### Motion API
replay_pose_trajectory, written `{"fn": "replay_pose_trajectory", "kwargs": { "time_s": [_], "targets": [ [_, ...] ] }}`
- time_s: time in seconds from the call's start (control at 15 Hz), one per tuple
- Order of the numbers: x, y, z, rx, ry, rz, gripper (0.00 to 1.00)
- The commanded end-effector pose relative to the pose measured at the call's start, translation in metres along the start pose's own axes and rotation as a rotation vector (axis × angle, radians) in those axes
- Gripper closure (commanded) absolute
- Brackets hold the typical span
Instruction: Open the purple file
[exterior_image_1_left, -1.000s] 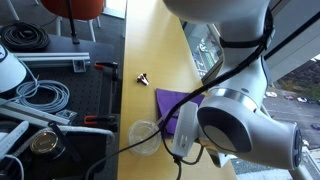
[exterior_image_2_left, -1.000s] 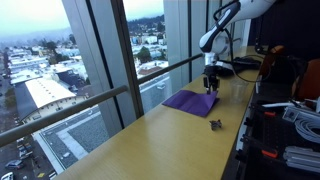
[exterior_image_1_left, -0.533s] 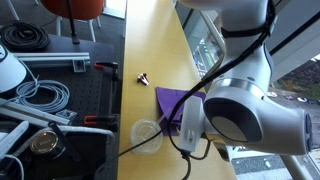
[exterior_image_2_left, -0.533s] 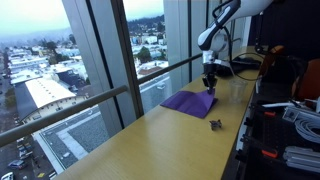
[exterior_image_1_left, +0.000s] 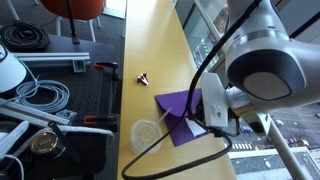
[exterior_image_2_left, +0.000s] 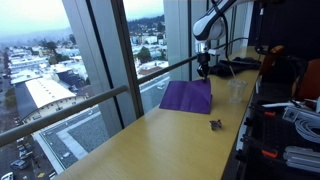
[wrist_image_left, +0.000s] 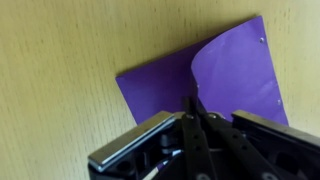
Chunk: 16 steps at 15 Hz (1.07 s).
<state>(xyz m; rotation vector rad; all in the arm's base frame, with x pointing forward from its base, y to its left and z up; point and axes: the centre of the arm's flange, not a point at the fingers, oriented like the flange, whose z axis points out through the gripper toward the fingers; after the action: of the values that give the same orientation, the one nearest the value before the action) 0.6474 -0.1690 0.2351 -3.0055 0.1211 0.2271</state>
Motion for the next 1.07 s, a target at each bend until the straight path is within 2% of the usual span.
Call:
{"fn": "replay_pose_trajectory", "kwargs": {
  "time_s": [0.0, 0.33, 0.73, 1.0],
  "targets": [
    [-0.019, -0.018, -0.021, -0.137, 0.036, 0.008, 1.0],
    [-0.048, -0.054, -0.021, -0.33, 0.054, -0.009, 1.0],
    [-0.078, -0.128, -0.034, -0.605, 0.199, -0.133, 1.0],
    [-0.102, -0.164, -0.026, -0.779, 0.271, -0.19, 1.0]
  ]
}}
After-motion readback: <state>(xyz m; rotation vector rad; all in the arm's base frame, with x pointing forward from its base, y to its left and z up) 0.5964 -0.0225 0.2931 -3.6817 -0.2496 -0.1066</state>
